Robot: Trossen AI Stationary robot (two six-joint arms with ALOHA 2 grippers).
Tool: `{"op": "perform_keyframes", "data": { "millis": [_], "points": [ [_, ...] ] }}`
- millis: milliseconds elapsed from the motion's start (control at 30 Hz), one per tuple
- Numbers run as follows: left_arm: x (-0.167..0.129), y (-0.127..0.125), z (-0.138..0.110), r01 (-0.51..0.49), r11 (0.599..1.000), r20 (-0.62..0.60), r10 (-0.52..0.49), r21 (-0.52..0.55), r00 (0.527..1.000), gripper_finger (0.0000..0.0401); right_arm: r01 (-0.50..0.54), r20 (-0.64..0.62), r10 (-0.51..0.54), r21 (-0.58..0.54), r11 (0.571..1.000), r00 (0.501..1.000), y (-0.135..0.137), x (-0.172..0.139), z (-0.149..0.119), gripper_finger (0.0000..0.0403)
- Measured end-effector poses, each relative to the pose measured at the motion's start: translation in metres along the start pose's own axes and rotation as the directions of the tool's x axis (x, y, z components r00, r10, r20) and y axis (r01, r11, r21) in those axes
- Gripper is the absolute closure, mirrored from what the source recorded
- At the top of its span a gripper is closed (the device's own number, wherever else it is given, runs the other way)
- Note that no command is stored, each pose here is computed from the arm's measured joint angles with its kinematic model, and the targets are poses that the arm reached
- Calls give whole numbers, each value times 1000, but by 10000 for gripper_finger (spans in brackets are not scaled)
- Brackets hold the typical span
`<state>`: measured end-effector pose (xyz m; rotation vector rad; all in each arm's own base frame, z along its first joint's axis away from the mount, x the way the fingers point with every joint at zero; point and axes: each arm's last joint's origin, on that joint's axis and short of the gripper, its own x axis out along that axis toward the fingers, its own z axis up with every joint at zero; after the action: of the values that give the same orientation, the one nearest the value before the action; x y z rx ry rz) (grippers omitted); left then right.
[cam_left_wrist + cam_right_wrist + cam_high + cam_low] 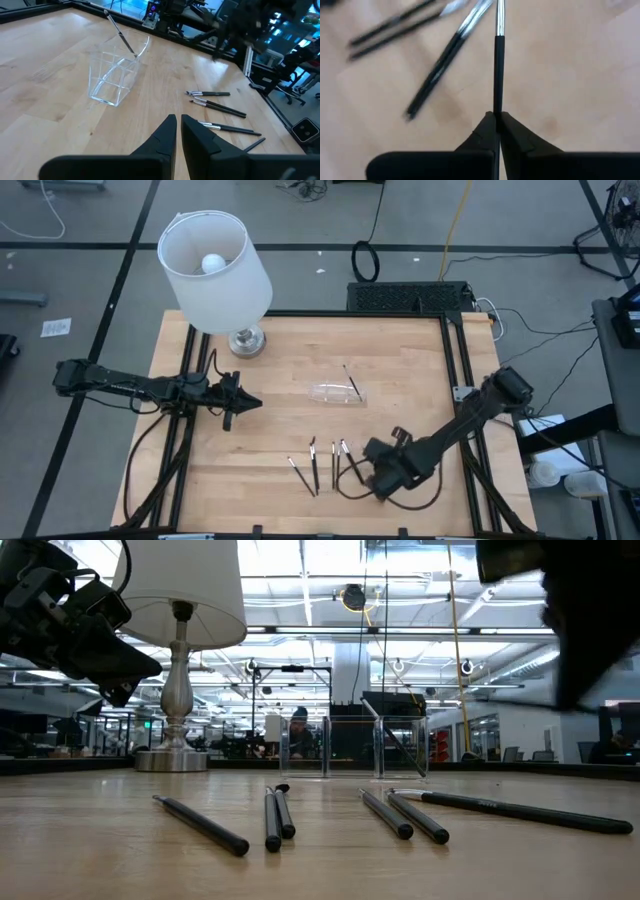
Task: Put items in baskets/containers
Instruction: Put the eyeshadow brush into the transparent organizer
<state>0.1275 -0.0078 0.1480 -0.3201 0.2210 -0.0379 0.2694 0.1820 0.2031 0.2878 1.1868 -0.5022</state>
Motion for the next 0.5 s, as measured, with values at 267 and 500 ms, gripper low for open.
{"op": "perform_keyframes", "data": {
  "millis": [267,500],
  "points": [
    [0,-5,3,76,997,24,-77,25,997,370,-22,422,50,-71,997,905,1,-34,20,402],
    [-2,-17,8,211,962,65,-225,173,972,370,-1,593,143,-234,972,792,12,-35,59,403]
  ]
}}
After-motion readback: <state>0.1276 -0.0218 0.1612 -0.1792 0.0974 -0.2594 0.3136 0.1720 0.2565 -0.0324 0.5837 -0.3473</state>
